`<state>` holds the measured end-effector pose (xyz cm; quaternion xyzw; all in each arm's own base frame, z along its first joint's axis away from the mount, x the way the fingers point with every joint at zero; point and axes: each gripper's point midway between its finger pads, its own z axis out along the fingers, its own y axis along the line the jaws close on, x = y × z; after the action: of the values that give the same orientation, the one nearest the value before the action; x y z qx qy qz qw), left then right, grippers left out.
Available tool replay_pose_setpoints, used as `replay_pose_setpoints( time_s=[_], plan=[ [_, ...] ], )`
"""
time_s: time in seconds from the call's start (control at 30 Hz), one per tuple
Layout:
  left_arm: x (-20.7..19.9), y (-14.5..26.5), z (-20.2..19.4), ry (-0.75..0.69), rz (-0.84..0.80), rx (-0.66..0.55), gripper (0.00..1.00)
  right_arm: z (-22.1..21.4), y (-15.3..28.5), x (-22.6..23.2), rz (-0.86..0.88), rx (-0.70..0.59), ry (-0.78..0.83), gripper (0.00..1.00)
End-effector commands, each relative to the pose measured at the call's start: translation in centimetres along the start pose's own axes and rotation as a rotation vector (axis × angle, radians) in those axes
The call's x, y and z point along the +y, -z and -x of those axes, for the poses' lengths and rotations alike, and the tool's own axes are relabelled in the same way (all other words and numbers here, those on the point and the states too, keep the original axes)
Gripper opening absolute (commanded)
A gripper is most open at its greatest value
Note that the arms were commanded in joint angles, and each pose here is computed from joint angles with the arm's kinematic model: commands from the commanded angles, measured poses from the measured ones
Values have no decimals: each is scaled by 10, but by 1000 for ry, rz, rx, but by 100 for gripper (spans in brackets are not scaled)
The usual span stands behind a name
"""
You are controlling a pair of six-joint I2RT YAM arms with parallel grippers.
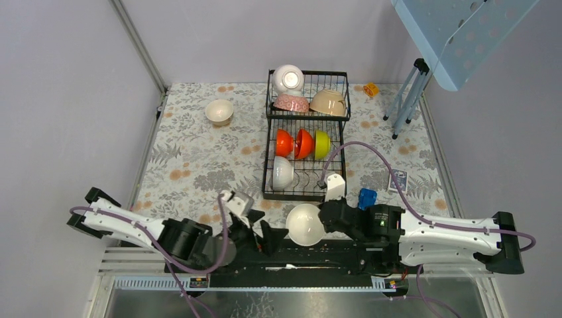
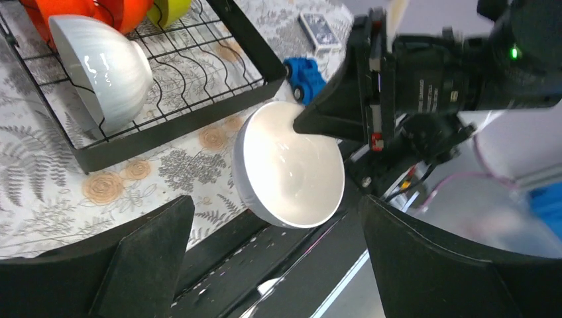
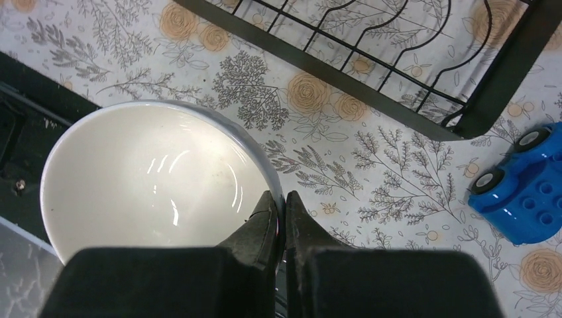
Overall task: Unload the bowls from the dish rack
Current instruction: Place the bowl at the center of the board.
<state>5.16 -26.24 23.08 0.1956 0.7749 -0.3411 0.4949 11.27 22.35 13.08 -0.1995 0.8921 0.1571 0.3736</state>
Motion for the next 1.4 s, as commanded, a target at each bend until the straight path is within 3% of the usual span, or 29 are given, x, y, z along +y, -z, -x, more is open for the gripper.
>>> replay_pose_setpoints(
  time_s=[0.0, 0.33, 0.47, 0.67, 0.9, 1.37],
  plan=[
    [3, -3, 21, 309, -8, -173, 99, 24, 2, -3, -43, -120, -149, 0],
    [43, -17, -1, 597, 427, -242, 97, 30, -4, -10, -122, -161, -258, 0],
    [44, -22, 0, 550, 512, -238, 98, 29, -7, -10, -167, -142, -262, 0],
    [39, -54, 5, 561, 444, -129, 93, 28, -12, -2, -162, -120, -263, 0],
    [49, -79, -20, 560, 418, -14, 81, 31, -12, 1, -149, -130, -277, 0],
    [46, -102, -43, 454, 512, 77, 46, 27, -13, 1, -164, -110, -274, 0]
  ],
)
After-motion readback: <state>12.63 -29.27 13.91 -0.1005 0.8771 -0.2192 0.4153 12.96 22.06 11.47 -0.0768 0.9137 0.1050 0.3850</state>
